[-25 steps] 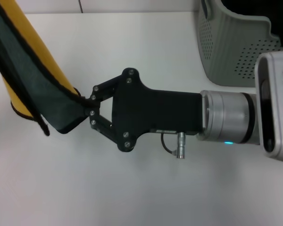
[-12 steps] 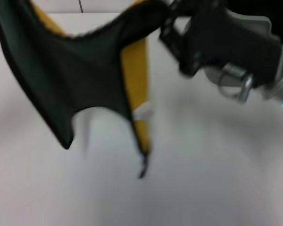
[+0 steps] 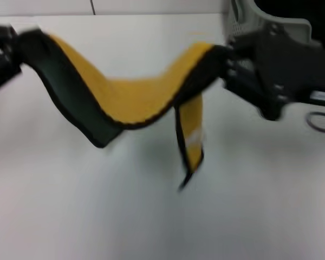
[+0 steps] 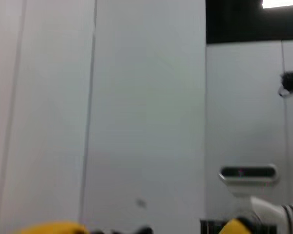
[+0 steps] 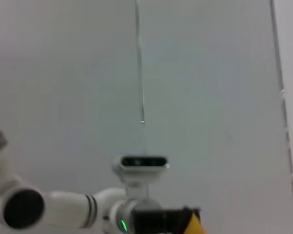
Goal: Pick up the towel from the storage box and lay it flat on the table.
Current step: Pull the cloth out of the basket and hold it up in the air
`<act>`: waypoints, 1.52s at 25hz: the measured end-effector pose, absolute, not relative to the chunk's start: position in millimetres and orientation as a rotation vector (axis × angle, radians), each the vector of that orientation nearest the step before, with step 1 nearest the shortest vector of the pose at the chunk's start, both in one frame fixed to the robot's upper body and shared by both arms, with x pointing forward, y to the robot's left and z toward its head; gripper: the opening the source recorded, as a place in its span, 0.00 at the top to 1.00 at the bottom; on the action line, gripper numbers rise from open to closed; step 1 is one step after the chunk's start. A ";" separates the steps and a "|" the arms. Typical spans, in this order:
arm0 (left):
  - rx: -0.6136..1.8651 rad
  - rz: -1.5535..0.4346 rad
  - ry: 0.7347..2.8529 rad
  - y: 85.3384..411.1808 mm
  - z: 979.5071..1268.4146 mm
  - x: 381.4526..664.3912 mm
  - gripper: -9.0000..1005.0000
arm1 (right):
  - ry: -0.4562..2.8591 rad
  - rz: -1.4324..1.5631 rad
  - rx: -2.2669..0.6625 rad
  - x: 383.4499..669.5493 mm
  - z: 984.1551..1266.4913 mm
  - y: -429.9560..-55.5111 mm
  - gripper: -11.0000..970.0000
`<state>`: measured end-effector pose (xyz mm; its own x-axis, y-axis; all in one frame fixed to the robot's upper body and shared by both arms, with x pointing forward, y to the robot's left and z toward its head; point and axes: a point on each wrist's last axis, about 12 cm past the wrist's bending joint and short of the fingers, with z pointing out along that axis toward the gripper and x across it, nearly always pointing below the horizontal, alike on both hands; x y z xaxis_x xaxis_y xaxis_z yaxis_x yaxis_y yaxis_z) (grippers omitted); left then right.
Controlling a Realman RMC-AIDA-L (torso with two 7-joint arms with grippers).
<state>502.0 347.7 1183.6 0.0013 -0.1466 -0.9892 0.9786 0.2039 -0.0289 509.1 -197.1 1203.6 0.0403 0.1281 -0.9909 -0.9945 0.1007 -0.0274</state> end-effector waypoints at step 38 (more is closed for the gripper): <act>0.894 -1.219 1.858 325.9 1140.4 526.6 0.97 | 1.567 1.364 -1.020 533.2 1142.3 -224.7 0.93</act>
<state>526.6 325.9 1140.4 -0.4925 0.1561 -0.8562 0.8476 0.3090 -0.4313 533.2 -224.7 1142.3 -0.3516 -0.0665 -0.9338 -0.9340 0.0919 0.3452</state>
